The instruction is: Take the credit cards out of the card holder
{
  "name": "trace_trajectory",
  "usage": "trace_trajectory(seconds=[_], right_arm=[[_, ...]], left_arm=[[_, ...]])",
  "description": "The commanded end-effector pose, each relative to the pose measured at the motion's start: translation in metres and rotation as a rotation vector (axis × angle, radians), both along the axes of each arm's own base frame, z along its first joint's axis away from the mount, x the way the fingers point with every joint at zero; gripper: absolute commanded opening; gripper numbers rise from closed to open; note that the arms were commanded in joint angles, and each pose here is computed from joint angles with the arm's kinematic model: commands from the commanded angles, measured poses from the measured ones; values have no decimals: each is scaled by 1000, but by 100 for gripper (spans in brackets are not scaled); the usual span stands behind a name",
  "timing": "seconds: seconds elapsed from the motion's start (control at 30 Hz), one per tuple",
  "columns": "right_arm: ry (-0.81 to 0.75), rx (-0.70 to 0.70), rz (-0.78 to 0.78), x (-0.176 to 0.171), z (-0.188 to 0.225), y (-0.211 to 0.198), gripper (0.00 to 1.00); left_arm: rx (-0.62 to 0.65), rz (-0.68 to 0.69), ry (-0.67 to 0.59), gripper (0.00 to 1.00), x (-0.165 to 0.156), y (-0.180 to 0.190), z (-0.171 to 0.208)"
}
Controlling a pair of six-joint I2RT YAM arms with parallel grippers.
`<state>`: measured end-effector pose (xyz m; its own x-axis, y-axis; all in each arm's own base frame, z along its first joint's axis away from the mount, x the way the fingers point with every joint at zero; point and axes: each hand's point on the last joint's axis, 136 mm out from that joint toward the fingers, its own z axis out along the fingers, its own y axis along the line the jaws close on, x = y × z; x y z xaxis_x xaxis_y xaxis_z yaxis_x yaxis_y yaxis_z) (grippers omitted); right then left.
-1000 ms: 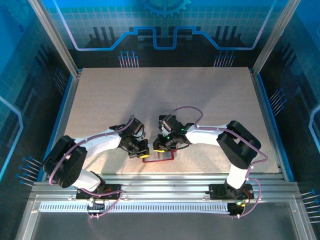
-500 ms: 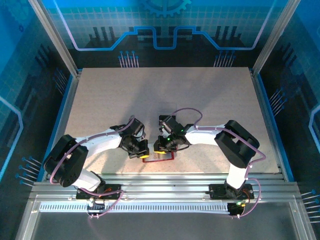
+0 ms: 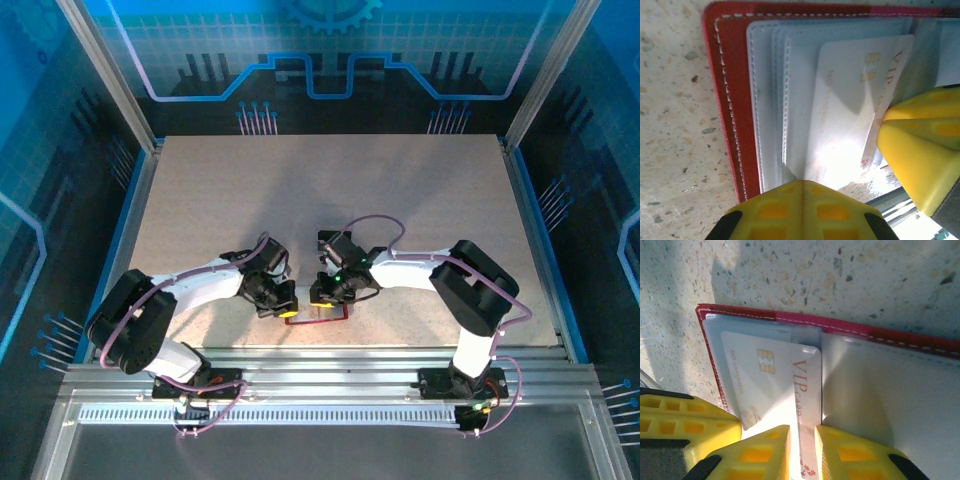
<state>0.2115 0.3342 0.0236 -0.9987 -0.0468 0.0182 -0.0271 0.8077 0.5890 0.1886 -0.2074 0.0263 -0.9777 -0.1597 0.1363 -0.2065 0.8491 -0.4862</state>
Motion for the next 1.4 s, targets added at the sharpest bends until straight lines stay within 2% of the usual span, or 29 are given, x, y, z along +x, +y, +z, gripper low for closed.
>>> trace_trajectory(seconds=[0.0,0.3,0.67,1.1,1.37], right_arm=[[-19,-52,0,-2,3,-9,21],[-56,-8,-11,1,19,-6,21],[-50,2,-31,1,18,-12,22],[-54,37,-58,6,21,-15,22],[-31,56,-78,5,14,-21,23]], left_arm=[[21,-12,21,2,-8,7,-5],[29,-16,30,2,-9,8,-11],[85,-15,31,2,-5,17,-21],[34,7,-65,1,24,6,17],[28,6,-65,2,32,0,16]])
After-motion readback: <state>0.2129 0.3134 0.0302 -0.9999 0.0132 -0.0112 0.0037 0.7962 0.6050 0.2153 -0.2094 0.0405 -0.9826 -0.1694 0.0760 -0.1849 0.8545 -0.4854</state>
